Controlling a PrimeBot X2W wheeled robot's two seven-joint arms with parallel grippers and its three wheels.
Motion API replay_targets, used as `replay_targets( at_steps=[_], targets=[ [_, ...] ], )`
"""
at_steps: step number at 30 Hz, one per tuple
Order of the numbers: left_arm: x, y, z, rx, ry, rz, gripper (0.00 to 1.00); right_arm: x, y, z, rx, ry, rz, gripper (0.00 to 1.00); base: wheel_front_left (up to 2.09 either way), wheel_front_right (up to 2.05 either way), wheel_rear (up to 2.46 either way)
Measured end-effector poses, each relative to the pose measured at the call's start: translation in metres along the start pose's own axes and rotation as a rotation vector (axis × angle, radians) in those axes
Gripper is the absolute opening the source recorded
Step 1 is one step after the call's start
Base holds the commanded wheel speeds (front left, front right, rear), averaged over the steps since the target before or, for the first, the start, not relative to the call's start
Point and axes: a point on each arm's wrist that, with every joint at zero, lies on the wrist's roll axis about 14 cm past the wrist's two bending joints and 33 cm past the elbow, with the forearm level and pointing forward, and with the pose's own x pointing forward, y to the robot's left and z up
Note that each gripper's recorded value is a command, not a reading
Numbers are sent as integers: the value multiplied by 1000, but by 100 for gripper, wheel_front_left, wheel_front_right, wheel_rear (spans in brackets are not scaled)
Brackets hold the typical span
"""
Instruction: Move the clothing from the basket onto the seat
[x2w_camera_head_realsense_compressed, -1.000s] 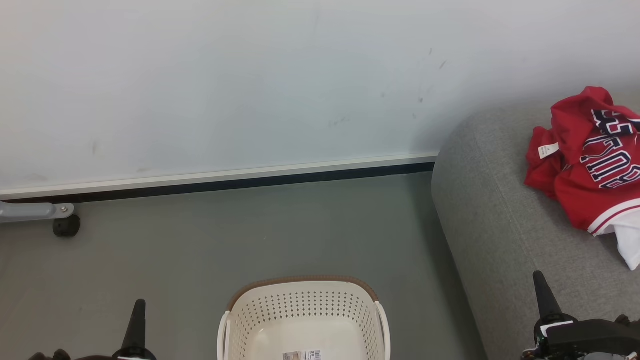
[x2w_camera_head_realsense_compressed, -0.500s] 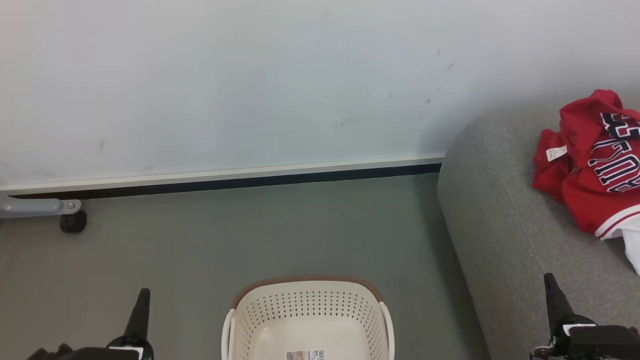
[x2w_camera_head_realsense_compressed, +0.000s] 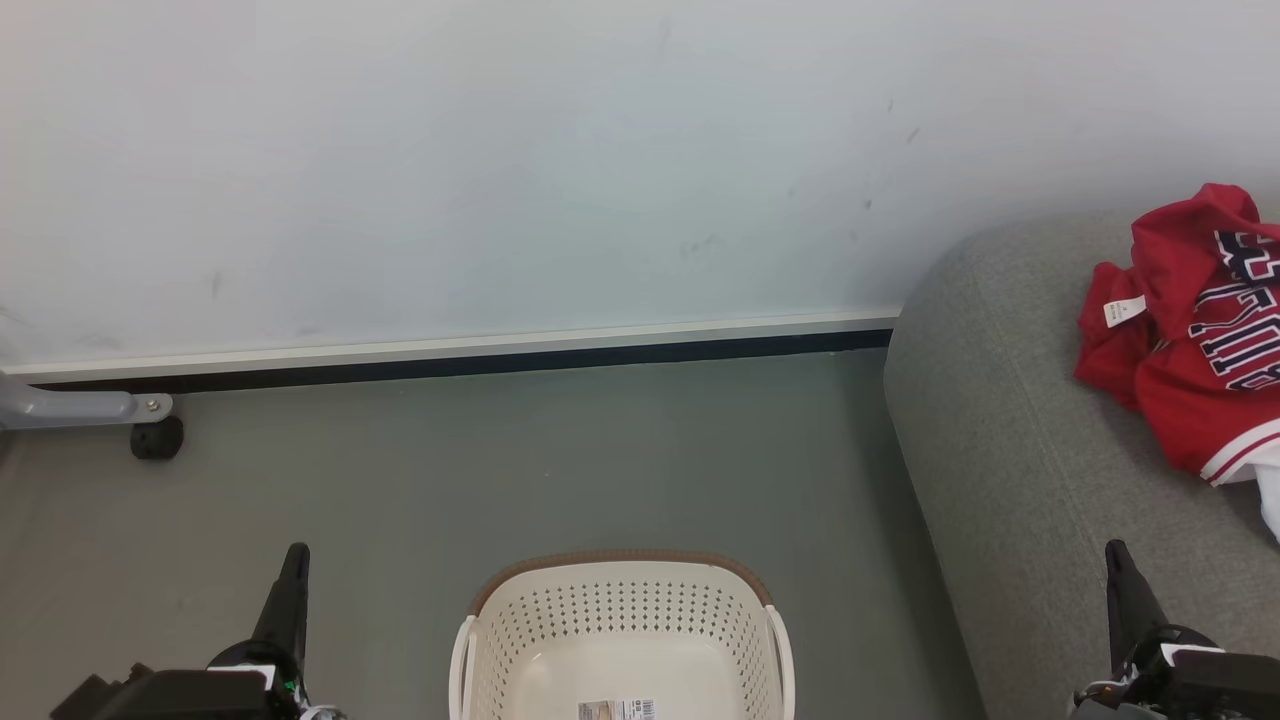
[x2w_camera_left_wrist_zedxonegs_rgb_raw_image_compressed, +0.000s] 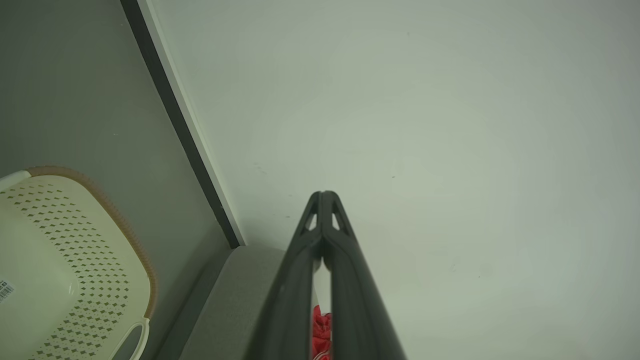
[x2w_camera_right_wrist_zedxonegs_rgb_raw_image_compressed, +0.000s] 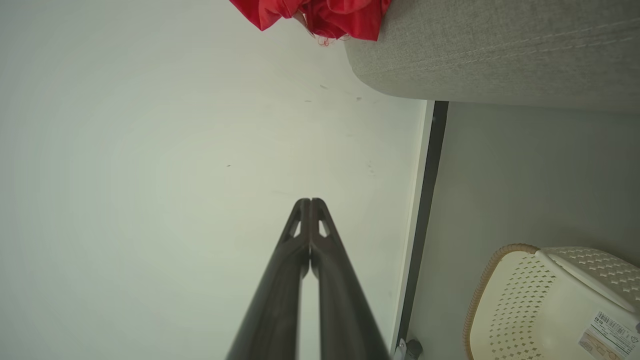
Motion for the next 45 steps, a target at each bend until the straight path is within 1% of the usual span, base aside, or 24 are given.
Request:
replay_targets(
  at_steps=[45],
  targets=[
    [0, 1, 0, -2, 0, 2, 0, 1, 2, 0, 0, 0, 6, 0, 0, 0, 0]
  ],
)
